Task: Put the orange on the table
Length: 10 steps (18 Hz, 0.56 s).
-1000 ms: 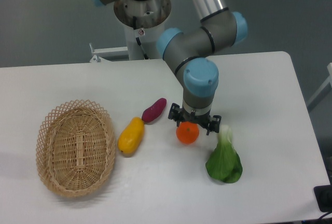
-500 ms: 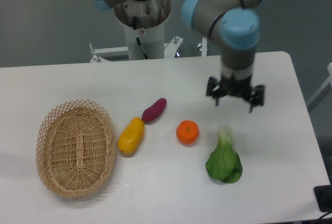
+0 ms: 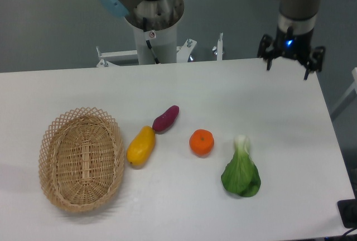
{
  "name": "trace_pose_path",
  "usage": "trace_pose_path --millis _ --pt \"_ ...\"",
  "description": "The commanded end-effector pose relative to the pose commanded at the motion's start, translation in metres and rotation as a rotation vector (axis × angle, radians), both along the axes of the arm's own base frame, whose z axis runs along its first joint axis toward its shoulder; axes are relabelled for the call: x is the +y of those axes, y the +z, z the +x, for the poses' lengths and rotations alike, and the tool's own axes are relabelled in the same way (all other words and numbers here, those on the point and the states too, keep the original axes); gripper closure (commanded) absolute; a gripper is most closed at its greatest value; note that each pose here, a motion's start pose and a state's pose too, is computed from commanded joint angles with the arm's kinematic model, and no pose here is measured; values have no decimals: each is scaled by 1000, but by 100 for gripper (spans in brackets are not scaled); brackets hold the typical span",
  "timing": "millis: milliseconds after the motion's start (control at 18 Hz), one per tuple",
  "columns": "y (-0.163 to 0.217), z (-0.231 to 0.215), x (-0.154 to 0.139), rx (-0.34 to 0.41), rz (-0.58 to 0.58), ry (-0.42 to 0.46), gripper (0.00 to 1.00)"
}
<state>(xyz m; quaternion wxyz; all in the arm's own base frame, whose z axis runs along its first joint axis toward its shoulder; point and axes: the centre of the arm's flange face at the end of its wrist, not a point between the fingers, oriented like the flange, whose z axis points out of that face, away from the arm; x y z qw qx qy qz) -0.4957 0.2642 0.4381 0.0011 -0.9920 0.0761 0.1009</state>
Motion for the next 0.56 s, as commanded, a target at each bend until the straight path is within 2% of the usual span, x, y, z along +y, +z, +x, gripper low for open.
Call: trace_pose_path --millis 111,222,556 --pt "0 -5 -7 -1 15 9 0" --pt "22 -12 -9 27 31 26 0" --pt "52 -17 -13 3 28 28 0"
